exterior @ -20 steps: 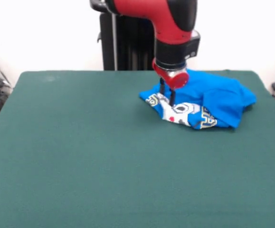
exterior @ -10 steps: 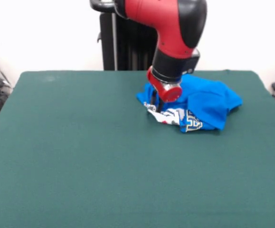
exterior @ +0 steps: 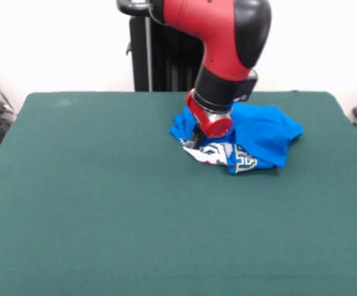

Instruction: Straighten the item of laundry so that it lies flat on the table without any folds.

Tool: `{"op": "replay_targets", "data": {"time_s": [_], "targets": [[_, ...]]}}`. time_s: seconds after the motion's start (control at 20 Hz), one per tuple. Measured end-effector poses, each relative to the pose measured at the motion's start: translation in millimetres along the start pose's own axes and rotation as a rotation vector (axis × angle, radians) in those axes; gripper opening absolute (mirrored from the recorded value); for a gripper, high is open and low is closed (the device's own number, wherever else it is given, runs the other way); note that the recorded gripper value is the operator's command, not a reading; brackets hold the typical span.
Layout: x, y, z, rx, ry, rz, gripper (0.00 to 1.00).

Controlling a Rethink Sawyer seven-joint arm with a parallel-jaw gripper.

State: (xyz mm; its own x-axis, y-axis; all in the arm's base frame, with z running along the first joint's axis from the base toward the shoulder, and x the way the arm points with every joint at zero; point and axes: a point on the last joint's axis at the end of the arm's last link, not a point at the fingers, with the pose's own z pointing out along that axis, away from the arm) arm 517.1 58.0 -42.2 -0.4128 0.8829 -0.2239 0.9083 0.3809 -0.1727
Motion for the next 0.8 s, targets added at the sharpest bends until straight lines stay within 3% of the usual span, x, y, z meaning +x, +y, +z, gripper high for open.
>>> {"op": "replay_targets", "data": {"time_s": [0.4, 0.8], "targets": [[-60.7, 6.6, -5.3, 0.008, -0.02, 0.072, 0.0], [-129.7, 19.3, -40.0, 0.038, 0.038, 0.136, 0.0]]}}
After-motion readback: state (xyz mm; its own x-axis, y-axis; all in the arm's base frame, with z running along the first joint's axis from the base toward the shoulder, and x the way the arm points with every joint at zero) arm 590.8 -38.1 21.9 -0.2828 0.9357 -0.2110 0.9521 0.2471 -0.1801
